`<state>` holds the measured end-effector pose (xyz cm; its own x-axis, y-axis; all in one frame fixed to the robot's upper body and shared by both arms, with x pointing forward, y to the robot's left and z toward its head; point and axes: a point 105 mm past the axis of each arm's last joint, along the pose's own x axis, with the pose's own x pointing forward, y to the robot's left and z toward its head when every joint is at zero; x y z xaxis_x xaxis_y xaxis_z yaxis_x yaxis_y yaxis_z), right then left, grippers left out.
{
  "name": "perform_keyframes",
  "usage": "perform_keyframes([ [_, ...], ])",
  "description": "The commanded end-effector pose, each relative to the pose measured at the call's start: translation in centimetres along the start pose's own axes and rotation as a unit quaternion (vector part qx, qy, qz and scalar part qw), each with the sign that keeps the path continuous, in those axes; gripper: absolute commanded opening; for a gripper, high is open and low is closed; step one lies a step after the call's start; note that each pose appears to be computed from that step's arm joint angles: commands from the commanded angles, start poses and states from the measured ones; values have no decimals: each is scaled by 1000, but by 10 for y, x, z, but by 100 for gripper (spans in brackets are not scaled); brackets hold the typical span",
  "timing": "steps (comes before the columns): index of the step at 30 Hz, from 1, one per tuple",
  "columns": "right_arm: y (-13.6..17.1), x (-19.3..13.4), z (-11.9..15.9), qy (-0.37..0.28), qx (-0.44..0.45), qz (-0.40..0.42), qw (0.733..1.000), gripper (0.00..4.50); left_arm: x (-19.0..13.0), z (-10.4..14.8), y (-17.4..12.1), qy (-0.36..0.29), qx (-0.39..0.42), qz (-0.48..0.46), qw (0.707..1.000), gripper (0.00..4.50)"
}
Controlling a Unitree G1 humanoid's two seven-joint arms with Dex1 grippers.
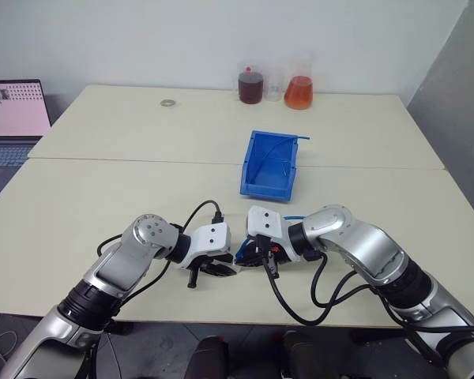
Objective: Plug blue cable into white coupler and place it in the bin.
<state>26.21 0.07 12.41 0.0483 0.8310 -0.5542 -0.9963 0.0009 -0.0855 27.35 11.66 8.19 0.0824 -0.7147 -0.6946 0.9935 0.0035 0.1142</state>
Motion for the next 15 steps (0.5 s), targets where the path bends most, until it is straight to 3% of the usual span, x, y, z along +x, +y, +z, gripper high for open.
perform_keyframes([
  [1,-3,-2,1,-4,-8,-12,1000,27,8,-5,-10,8,-8,-22,1000,76],
  [15,-11,-4,-7,2,11,-24,1000,27,7,-5,-11,7,-12,-22,1000,76],
])
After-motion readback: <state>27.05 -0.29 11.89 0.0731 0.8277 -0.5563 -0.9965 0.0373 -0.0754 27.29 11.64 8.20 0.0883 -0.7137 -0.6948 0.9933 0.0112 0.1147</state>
